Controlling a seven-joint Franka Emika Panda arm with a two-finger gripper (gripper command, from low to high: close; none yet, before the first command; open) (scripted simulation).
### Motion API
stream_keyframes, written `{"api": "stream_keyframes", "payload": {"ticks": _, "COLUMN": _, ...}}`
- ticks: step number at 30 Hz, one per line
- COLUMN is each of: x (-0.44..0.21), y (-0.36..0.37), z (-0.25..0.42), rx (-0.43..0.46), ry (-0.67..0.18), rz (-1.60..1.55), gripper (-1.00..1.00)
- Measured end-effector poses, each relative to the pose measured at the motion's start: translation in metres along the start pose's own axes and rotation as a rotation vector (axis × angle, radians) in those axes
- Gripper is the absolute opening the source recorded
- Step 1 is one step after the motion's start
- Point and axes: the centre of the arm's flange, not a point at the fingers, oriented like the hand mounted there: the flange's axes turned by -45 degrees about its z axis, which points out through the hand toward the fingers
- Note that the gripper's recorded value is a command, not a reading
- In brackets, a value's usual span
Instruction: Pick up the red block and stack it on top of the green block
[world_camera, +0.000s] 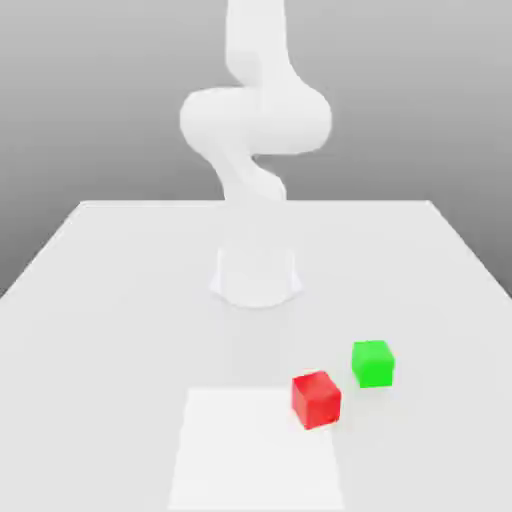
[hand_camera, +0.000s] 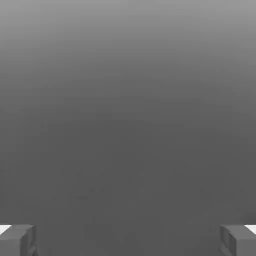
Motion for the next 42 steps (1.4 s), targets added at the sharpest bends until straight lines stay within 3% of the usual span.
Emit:
{"api": "stream_keyframes", "payload": {"ticks": 9, "x": -0.107, "y": -0.042, "z": 0.204, "rx": 0.054, "ry": -0.335, "rz": -0.146, "gripper": 0.00}}
{"api": "stream_keyframes", "payload": {"ticks": 18, "x": -0.302, "y": -0.074, "z": 0.323, "rx": 0.120, "ry": -0.688, "rz": -0.311, "gripper": 0.00}}
{"api": "stream_keyframes", "payload": {"ticks": 24, "x": -0.349, "y": -0.074, "z": 0.364, "rx": 0.124, "ry": -0.712, "rz": -0.319, "gripper": 0.00}}
{"api": "stream_keyframes", "payload": {"ticks": 25, "x": -0.355, "y": -0.074, "z": 0.370, "rx": 0.125, "ry": -0.712, "rz": -0.319, "gripper": -1.00}}
{"api": "stream_keyframes", "payload": {"ticks": 32, "x": -0.356, "y": -0.074, "z": 0.371, "rx": 0.124, "ry": -0.713, "rz": -0.320, "gripper": -1.00}}
{"api": "stream_keyframes", "payload": {"ticks": 39, "x": -0.319, "y": -0.075, "z": 0.328, "rx": 0.125, "ry": -0.713, "rz": -0.324, "gripper": -1.00}}
{"api": "stream_keyframes", "payload": {"ticks": 42, "x": -0.325, "y": -0.112, "z": 0.298, "rx": 0.194, "ry": -0.703, "rz": -0.491, "gripper": -1.00}}
